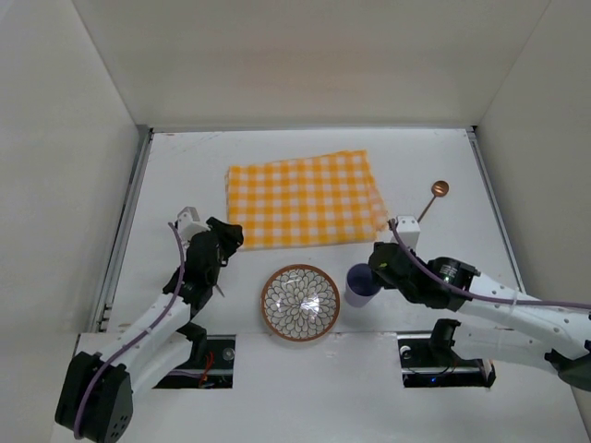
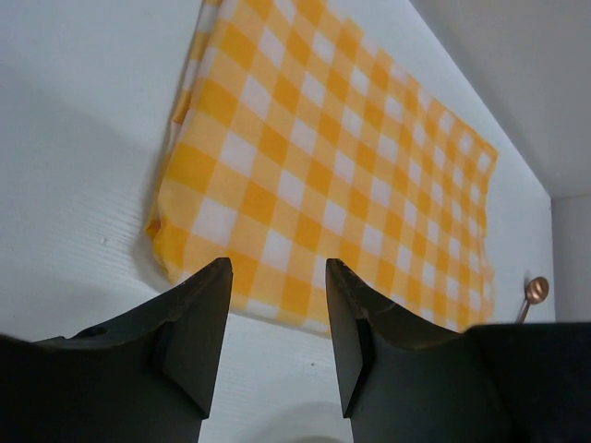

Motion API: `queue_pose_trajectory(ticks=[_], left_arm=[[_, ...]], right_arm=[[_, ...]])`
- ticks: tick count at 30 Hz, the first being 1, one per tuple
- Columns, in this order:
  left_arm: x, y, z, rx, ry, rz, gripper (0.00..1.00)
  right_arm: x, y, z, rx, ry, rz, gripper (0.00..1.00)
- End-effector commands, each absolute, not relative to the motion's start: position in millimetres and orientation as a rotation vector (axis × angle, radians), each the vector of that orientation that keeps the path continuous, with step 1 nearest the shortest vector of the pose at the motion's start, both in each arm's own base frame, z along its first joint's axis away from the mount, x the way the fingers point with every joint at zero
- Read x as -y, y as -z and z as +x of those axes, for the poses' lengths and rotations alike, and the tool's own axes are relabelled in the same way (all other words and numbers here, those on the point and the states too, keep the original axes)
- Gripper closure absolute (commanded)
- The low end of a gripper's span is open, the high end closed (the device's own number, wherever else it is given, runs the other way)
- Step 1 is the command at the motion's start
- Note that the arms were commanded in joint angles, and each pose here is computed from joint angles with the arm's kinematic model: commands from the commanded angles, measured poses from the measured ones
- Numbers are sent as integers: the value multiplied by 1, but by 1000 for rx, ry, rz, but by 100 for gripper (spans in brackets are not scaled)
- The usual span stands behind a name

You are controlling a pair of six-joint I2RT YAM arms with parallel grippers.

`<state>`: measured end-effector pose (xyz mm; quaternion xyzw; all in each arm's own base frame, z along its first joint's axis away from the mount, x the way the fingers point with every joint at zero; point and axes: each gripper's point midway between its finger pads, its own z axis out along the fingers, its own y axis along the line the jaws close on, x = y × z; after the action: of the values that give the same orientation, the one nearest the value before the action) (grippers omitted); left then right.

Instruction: Set the dinner table for one person

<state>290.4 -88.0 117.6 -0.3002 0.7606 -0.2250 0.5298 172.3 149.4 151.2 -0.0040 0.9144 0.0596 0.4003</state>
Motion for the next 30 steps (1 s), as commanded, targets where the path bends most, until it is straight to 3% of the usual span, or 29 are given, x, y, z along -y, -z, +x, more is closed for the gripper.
queue_pose_trajectory(ticks=[1, 4, 8, 14, 22, 30], left_arm=[[93, -128, 299, -1795, 513, -674, 57], [97, -122, 300, -1803, 521, -672, 57], [97, -126, 301, -1790, 524, -673, 58], [98, -133, 303, -1765, 523, -666, 57], [110, -144, 310, -1745, 560, -641, 57], [121, -135, 309, -1761, 557, -564, 57]], right_arm=[[-149, -151, 167, -2333, -149, 5, 49], [-154, -140, 171, -2341, -171, 13, 56], [-164, -140, 183, -2326, -243, 36, 76], [-168, -148, 196, -2302, -311, 66, 89], [-171, -230, 220, -2128, -399, 79, 90], [-178, -288, 349, -1941, -388, 119, 90]])
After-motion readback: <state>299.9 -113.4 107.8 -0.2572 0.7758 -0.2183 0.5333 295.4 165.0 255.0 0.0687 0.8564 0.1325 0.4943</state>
